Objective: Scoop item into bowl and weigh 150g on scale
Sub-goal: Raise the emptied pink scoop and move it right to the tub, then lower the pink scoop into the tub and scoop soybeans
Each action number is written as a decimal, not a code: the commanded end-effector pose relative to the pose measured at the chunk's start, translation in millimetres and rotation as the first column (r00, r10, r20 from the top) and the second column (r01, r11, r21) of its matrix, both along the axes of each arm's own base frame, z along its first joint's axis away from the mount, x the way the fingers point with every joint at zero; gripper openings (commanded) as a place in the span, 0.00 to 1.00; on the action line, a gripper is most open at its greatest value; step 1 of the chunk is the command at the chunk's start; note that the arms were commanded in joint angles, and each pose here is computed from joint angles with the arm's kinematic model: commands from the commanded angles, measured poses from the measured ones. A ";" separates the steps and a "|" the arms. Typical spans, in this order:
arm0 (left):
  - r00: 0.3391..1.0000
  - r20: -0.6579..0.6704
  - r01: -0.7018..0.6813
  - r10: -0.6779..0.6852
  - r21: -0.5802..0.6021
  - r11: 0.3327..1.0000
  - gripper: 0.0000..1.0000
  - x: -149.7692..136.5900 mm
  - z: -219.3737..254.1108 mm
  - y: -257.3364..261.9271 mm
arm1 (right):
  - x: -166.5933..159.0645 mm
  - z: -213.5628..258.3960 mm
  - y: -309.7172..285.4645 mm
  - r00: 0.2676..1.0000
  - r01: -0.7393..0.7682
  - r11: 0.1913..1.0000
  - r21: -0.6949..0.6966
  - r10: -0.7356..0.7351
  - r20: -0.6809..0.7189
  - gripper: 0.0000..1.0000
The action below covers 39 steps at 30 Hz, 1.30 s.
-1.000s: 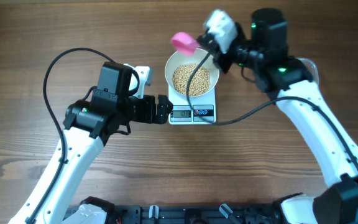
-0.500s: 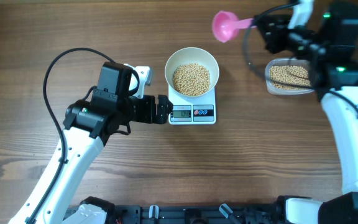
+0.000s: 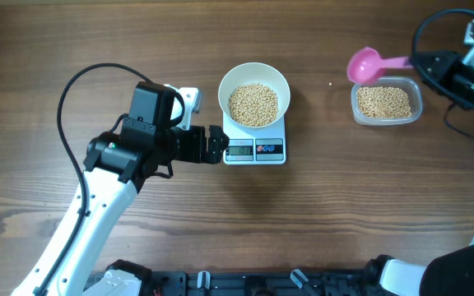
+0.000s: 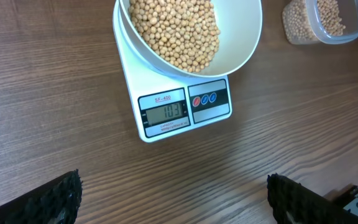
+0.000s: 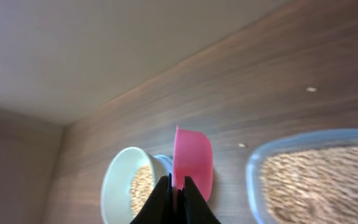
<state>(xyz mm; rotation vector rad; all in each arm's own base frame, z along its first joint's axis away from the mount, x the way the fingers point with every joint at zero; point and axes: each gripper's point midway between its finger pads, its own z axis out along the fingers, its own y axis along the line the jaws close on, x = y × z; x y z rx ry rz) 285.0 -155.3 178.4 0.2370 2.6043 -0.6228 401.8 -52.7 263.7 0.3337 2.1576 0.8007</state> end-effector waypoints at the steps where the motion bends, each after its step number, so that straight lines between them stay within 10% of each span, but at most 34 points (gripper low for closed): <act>1: 1.000 -0.002 0.023 -0.023 -0.002 1.000 1.00 -2.2 -2.5 -2.8 | -4.9 4.8 -23.1 0.998 0.003 0.983 -0.182 0.009 0.064 0.04; 15: 1.000 -0.002 0.023 -0.023 -0.002 1.000 1.00 -2.2 -2.5 -2.8 | -1.2 -41.3 -37.3 0.976 -0.185 0.742 -0.644 0.215 -0.033 0.04; 25: 1.000 -0.002 0.023 -0.023 -0.002 1.000 1.00 -2.2 -2.5 -2.8 | 17.1 -91.3 -29.1 0.952 -0.304 0.558 -0.773 0.203 -0.228 0.04; 39: 1.000 -0.002 0.023 -0.023 -0.002 1.000 1.00 -2.2 -2.5 -2.8 | 24.5 -96.3 -40.7 0.957 -0.290 0.498 -0.817 0.156 -0.245 0.04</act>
